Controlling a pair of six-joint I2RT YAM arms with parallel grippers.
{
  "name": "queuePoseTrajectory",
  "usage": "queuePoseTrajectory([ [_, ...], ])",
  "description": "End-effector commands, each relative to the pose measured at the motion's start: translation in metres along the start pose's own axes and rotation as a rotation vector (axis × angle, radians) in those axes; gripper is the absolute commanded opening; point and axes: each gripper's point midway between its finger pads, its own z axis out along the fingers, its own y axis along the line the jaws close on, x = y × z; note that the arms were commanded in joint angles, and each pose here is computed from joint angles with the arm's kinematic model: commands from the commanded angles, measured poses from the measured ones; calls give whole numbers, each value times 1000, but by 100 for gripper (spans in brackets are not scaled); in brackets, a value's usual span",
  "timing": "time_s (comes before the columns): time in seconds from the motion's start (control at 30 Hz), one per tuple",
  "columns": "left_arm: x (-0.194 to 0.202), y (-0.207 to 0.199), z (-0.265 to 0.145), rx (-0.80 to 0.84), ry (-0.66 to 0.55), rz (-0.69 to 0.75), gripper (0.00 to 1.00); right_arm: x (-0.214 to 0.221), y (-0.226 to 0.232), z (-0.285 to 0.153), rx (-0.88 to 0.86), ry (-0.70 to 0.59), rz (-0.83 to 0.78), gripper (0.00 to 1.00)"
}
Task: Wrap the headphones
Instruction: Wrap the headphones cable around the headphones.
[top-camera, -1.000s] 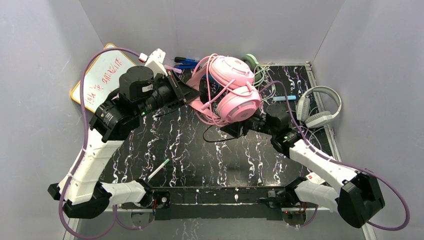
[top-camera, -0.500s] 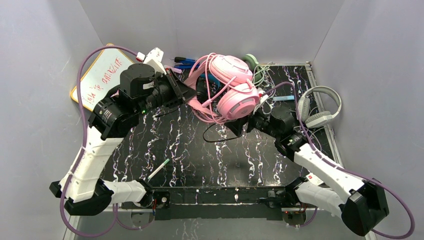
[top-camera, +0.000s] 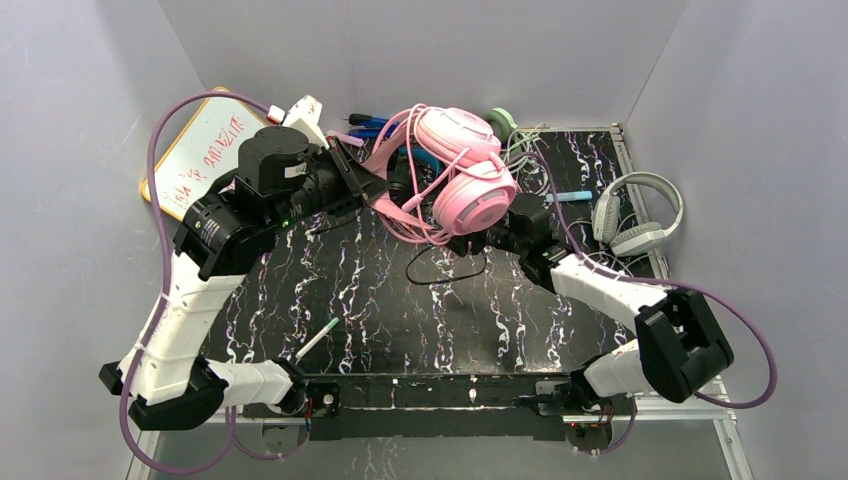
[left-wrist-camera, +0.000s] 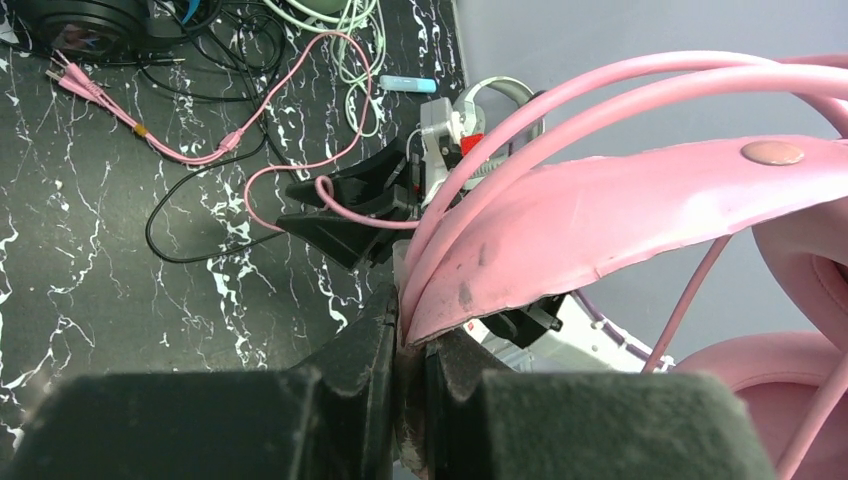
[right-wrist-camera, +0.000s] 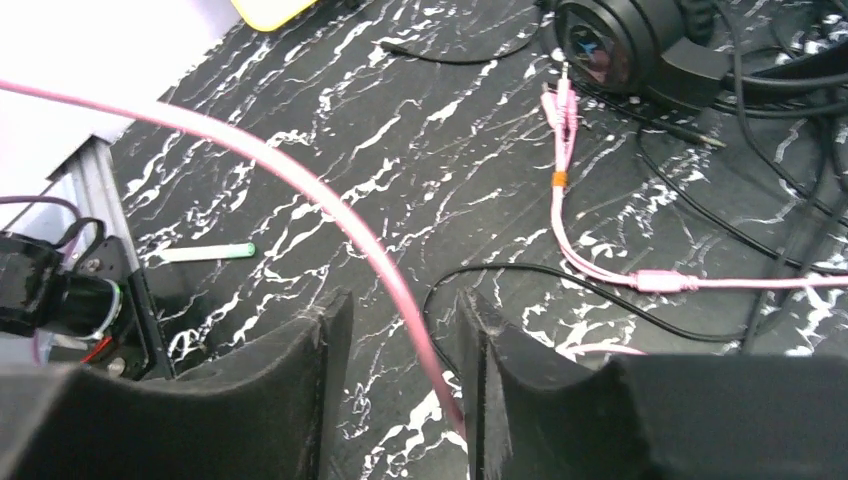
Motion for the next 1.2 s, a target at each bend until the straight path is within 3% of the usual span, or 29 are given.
queuePoseTrajectory([
  [0.0, -23, -25, -14, 86, -84, -81, 0, -30, 30, 8, -175, -86, 14, 44],
  [0.13, -28, -23, -12, 72, -114, -90, 0, 0, 47, 2, -279, -30, 100, 1],
  [0.4, -74, 5, 1, -117, -345, -76, 0, 49, 124, -39, -439, 108, 121, 1],
  [0.57, -105, 4, 10, -198, -441, 23, 0, 53, 159, -72, -488, 85, 152, 1],
  [0.9, -125, 30, 20, -388, -529, 153, 0, 62, 151, -91, -378, 132, 144, 1],
  [1.03, -129, 40, 20, -448, -554, 187, 0, 69, 155, -93, -414, 161, 158, 1],
  [1.17, -124, 57, 30, -515, -564, 230, 0, 48, 178, -94, -506, 196, 178, 1],
])
